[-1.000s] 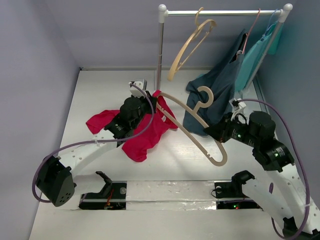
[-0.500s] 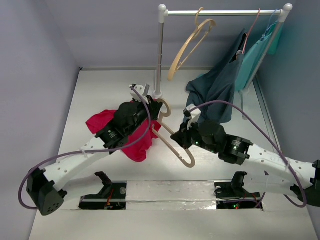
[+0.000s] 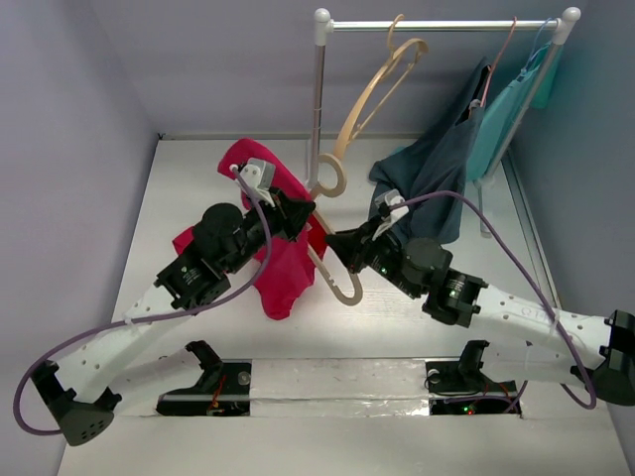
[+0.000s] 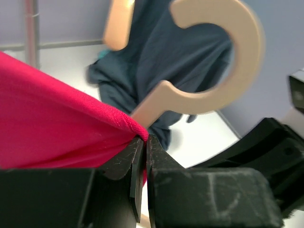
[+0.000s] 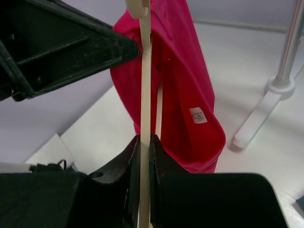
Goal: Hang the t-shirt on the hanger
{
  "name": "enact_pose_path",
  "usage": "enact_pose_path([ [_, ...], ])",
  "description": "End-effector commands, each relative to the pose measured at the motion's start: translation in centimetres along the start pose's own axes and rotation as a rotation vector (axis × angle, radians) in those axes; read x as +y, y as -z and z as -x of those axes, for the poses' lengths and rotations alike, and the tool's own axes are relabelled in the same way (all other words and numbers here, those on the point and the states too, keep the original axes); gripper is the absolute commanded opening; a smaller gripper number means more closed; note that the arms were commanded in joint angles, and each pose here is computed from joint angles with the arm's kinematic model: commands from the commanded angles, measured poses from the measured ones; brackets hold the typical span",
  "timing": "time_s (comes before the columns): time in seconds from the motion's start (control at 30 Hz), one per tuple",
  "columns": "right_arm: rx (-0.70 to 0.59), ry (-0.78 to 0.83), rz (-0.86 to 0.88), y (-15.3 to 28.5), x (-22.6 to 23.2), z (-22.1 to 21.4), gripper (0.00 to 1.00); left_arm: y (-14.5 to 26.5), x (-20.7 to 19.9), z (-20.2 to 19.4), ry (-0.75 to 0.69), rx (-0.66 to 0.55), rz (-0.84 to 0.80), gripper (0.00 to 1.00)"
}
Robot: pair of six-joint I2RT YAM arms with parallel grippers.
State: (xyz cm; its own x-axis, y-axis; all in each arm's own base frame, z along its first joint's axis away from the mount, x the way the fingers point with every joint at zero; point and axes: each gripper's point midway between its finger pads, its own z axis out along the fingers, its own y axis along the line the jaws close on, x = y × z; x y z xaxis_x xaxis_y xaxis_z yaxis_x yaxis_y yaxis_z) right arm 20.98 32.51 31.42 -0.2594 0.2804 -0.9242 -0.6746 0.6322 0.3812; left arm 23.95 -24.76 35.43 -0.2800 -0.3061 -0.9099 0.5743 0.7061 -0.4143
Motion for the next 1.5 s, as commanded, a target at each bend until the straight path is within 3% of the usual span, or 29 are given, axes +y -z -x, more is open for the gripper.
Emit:
enact_pose_path([
  [0.0, -0.219, -0.049, 0.075, -1.0, 2.0, 6.2, 0.0, 0.2, -4.1, 2.0, -0.007, -0.009, -0.166, 0.0],
  [0.17, -0.338, -0.068, 0.014, -2.4, -0.9, 9.0, 0.0, -0.1, -7.1, -0.3, -0.045, 0.075, -0.297, 0.0],
  [0.3, -0.413, -0.065, 0.031, -4.3, -2.3, 10.0, 0.0, -0.1, -8.6, -0.1, -0.071, 0.072, -0.334, 0.0],
  [0.33, -0.408, -0.057, 0.024, -4.9, -2.5, 9.6, 0.0, -0.1, -8.1, 0.4, -0.068, 0.052, -0.303, 0.06],
  [0.47, -0.438, -0.079, -0.004, -4.5, -3.3, 9.5, 0.0, 0.5, -6.2, 2.6, -0.06, -0.03, -0.188, 0.45],
  [0.53, -0.443, -0.077, -0.014, -4.0, -3.7, 9.1, 0.0, 1.3, -4.7, 4.6, -0.026, -0.122, -0.105, 0.53],
  [0.77, -0.417, -0.069, -0.004, -2.4, -3.9, 8.0, 0.0, 1.9, -0.1, 8.6, 0.124, -0.312, 0.156, 0.52],
  [1.0, -0.401, -0.071, -0.013, -1.2, -4.5, 6.9, 0.0, 0.3, 1.6, 11.6, 0.157, -0.401, 0.199, 0.51],
  [1.13, -0.403, -0.077, 0.018, -0.9, -4.0, 6.9, 0.0, -4.3, 2.7, 11.2, 0.147, -0.326, 0.168, 0.53],
  [1.47, -0.369, -0.073, 0.069, -1.0, -3.1, 6.2, 0.0, -9.7, 4.8, 10.2, 0.159, -0.294, 0.206, 0.56],
])
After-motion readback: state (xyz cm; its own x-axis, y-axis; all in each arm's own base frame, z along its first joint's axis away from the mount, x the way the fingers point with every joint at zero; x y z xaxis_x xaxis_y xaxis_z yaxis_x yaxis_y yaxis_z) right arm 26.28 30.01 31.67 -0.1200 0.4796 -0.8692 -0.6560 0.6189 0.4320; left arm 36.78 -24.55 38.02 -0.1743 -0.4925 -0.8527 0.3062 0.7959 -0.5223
